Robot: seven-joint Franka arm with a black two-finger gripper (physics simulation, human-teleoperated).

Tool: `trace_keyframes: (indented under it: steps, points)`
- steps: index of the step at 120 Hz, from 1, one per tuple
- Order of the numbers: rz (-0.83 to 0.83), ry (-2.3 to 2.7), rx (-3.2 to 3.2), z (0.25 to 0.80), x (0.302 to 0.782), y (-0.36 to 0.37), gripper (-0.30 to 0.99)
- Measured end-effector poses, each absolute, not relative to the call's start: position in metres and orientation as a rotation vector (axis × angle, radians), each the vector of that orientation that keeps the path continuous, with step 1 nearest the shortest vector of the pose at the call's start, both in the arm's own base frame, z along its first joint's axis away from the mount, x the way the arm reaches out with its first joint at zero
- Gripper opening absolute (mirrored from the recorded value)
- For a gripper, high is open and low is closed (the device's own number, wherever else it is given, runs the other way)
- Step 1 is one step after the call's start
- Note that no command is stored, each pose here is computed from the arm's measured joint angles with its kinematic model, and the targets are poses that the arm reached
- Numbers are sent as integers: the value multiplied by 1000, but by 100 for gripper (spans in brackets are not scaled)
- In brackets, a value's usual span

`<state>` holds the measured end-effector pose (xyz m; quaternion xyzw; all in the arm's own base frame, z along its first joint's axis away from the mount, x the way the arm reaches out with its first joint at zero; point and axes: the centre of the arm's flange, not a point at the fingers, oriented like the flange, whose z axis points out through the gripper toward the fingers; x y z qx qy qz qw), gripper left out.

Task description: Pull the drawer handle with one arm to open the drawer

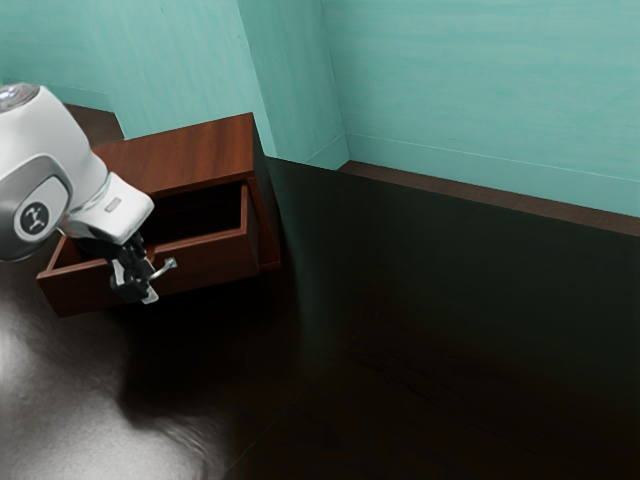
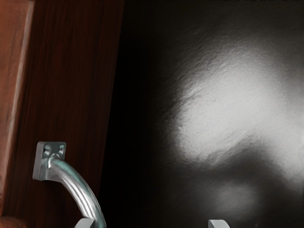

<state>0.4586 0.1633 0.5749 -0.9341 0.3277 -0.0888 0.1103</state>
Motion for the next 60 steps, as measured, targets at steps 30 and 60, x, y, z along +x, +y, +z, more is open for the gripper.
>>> trace_keyframes:
  steps: [30, 60]
  points:
    - [-280, 960, -2736, 582, 456, 156, 28]
    - [-334, 970, -2676, 614, 457, 141, 31]
